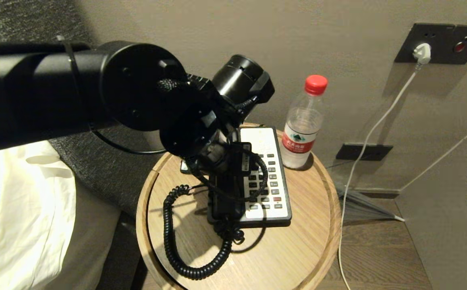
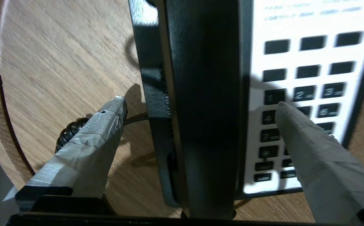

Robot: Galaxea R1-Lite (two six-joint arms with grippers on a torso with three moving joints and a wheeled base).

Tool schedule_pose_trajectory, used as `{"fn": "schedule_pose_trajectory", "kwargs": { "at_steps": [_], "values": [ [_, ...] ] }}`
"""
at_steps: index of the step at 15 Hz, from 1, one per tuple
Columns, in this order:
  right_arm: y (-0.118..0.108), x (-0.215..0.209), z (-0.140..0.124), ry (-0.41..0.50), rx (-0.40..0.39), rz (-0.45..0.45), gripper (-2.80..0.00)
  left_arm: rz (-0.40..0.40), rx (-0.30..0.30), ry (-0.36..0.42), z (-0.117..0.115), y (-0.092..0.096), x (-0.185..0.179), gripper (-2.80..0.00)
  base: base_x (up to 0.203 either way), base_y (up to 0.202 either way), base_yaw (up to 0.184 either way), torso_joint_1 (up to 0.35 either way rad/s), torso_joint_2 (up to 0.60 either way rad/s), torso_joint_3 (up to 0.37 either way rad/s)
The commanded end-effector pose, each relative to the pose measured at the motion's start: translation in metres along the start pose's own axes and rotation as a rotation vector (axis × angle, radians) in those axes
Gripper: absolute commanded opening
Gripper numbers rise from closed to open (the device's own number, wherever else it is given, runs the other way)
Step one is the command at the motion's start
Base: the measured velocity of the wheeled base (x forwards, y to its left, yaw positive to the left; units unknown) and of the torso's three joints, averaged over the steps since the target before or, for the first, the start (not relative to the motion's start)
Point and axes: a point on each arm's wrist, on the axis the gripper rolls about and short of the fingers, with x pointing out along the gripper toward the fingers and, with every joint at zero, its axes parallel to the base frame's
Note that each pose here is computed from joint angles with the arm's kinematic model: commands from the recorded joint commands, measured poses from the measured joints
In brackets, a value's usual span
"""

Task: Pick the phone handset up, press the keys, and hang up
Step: Pick up the desk phone handset

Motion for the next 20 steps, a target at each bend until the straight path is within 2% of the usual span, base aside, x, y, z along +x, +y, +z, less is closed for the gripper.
{"fn": "schedule_pose_trajectory", "kwargs": {
  "at_steps": [1, 3, 4, 16, 20],
  "values": [
    [0.0000, 0.0000, 0.0000, 0.000, -0.001, 0.000, -2.80, 0.018, 0.000, 0.011, -0.0012, 0.0006, 0.0042, 0.00, 0.000, 0.000, 0.000, 0.000, 0.00, 0.000],
    [0.0000, 0.0001, 0.0000, 0.001, -0.001, 0.000, -2.80, 0.022, 0.003, 0.010, -0.0011, 0.0014, 0.0041, 0.00, 0.000, 0.000, 0.000, 0.000, 0.00, 0.000],
    [0.0000, 0.0000, -0.0003, 0.001, -0.001, 0.000, -2.80, 0.023, 0.000, 0.010, -0.0010, 0.0018, 0.0045, -2.80, 0.000, 0.000, 0.000, 0.000, 0.00, 0.000],
    [0.0000, 0.0001, 0.0000, 0.001, -0.001, 0.000, -2.80, 0.022, -0.007, 0.008, -0.0003, 0.0001, 0.0070, -2.80, 0.000, 0.000, 0.000, 0.000, 0.00, 0.000],
    [0.0000, 0.0001, -0.0002, 0.002, -0.001, 0.000, -2.80, 0.015, -0.015, -0.005, 0.0016, 0.0041, -0.0021, -2.80, 0.000, 0.000, 0.000, 0.000, 0.00, 0.000]
  ]
}}
